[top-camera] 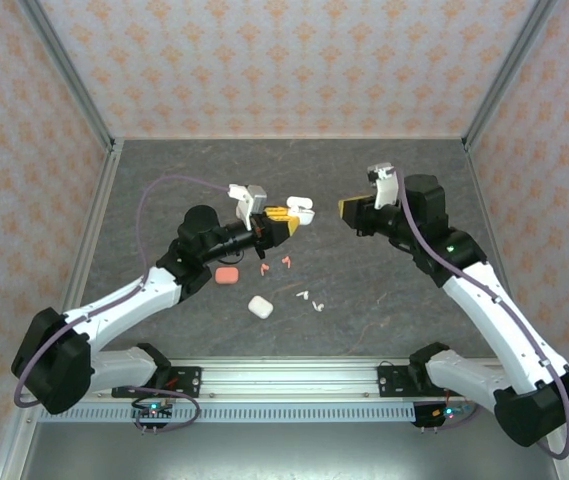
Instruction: Insert wireless bluetooth earbuds into charging case
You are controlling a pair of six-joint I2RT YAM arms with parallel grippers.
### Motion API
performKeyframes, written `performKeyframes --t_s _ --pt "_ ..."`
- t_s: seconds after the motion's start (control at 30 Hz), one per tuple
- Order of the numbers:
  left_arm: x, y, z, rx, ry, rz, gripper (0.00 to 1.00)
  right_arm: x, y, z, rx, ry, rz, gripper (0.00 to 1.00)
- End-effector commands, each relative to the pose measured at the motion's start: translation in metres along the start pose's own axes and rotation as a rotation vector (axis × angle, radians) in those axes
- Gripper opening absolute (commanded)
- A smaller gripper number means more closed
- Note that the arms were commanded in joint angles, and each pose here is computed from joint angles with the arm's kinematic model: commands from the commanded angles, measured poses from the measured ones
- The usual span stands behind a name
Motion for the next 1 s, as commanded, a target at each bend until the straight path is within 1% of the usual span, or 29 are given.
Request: performKeyframes --t_s 0.0,0.13,0.37,0.5,0.97 --pt "-0.004 0.033 -0.015 -0.039 -0.047 -0.092 0.00 0.008 0.032 0.034 0.102 0.113 -0.115 0.21" --pt "-0.009 0.032 -0.018 -0.036 -0.058 -0.092 0.00 0.004 0.038 0.043 0.131 0.128 -0.129 0.21" --pt "-0.012 0.031 -0.020 -0.036 -0.067 -0.089 0.00 -0.009 0.030 0.050 0.148 0.150 -0.082 0.21" --pt "-0.013 0.031 -0.020 -0.037 -0.067 -0.090 0.00 -0.016 0.022 0.048 0.152 0.137 -0.040 0.20" --pt "-0.013 0.028 -0.019 -0.043 -0.059 -0.081 0.00 -0.012 0.004 0.038 0.172 0.095 0.017 0.20"
Point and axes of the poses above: each hand's point on the last joint's axis, 136 mm out from that joint toward the fingers, its own x axis back along the fingers, its own z axis along the line the jaws close on, y = z × x, the point moved 1 cm from there along x, back along the fingers, and after that the axes turned 5 degrees about -x, right-handed, at the moved point
